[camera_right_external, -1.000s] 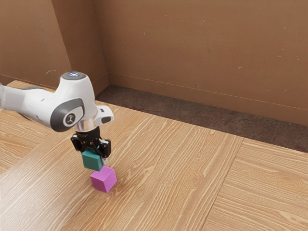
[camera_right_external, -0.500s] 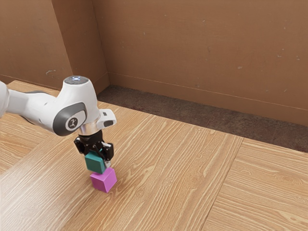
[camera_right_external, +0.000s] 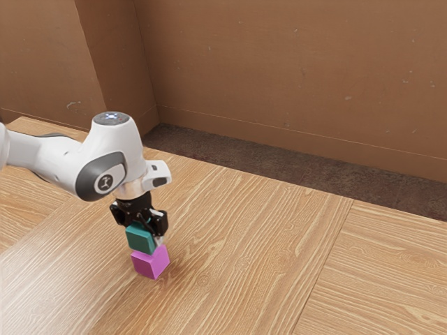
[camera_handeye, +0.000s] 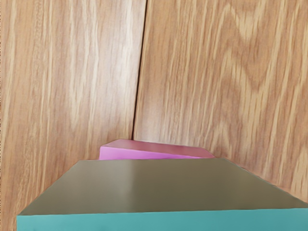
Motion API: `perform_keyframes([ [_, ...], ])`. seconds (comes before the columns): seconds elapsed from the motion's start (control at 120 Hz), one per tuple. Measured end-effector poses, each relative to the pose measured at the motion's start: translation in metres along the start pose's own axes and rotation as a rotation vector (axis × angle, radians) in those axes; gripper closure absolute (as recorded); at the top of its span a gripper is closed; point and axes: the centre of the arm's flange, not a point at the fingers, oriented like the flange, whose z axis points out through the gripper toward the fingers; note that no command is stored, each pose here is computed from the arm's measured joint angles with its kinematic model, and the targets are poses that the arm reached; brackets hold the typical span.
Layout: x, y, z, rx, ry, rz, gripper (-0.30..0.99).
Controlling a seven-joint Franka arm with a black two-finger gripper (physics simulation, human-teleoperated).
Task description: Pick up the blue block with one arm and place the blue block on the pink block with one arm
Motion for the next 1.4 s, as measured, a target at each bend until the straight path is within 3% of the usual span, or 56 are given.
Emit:
perform_keyframes([
  [0.483, -0.011, 0.0, 0.006, -0.002, -0.017, 0.003, 0.37],
  [0.583, -0.011, 0.001, 0.004, -0.008, -0.015, 0.009, 0.22],
  [0.742, -0.011, 0.002, -0.005, -0.013, 0.002, 0.02, 0.1],
  [0.917, 0.011, 0.011, -0.133, -0.008, 0.236, 0.066, 0.04],
  [1.008, 0.015, 0.028, -0.17, -0.01, 0.27, 0.079, 0.03],
  [1.083, 0.019, 0.059, -0.261, -0.059, 0.359, 0.033, 0.02],
  [1.167, 0.015, 0.034, -0.381, -0.137, 0.408, -0.184, 0.01],
  [1.25, -0.003, 0.009, -0.424, -0.127, 0.35, -0.38, 0.01],
  [1.4, -0.003, -0.046, -0.373, -0.017, 0.116, -0.723, 0.0],
])
